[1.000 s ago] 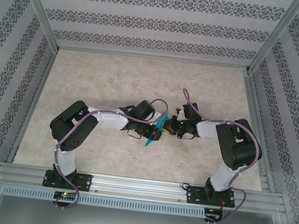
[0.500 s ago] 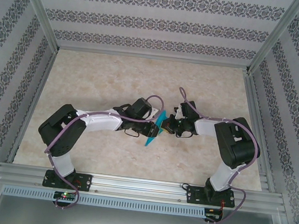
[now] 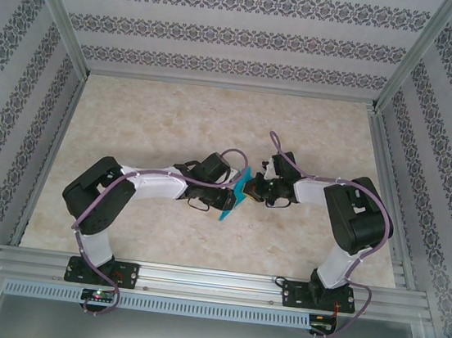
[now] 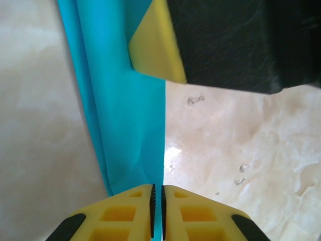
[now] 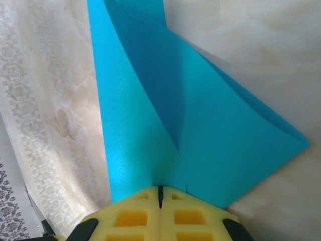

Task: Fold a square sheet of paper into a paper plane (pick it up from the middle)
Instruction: Fold the wing for the fifth time at the center of the table.

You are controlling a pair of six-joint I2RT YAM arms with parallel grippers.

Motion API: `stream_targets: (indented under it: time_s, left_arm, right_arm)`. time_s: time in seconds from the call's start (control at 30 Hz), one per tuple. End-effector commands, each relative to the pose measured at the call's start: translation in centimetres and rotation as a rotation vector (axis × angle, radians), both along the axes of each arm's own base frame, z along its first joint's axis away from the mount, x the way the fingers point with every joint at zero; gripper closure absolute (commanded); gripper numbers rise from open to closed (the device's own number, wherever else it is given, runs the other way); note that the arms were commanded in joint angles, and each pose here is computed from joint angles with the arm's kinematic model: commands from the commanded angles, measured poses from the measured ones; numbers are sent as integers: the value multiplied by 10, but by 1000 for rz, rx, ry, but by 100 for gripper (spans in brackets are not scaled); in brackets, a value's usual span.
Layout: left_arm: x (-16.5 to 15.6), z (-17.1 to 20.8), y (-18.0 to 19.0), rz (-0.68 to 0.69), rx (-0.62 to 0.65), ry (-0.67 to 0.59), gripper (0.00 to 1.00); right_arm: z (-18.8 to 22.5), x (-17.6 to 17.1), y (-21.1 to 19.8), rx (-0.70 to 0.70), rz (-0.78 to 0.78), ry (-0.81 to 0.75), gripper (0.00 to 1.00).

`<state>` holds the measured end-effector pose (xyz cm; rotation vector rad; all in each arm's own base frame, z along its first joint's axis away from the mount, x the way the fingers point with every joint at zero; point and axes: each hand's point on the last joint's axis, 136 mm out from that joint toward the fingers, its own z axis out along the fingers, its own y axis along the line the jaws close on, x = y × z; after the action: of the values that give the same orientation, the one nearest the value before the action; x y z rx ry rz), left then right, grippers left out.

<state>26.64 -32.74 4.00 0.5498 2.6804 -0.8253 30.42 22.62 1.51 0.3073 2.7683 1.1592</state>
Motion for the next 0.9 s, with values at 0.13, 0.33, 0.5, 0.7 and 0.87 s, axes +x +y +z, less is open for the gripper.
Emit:
stream_targets:
  time_s: [0.13, 0.33, 0.5, 0.7, 0.87]
  left_arm:
    - [-9, -11, -5, -46, 34, 21, 86]
    - [-17, -18, 5, -67, 98, 26, 86]
    - [-25, -24, 11, -85, 140, 32, 86]
    - [-33, -25, 15, -106, 181, 30, 86]
    - [-38, -25, 17, -122, 211, 25, 86]
  right_arm:
    - [-34, -20, -16, -120, 3, 92, 100]
    - [-37, -22, -18, -126, 3, 99, 100]
    - [-40, -23, -18, -128, 5, 106, 100]
    - [-43, -25, -20, -135, 5, 115, 100]
    - [-44, -24, -21, -136, 4, 116, 100]
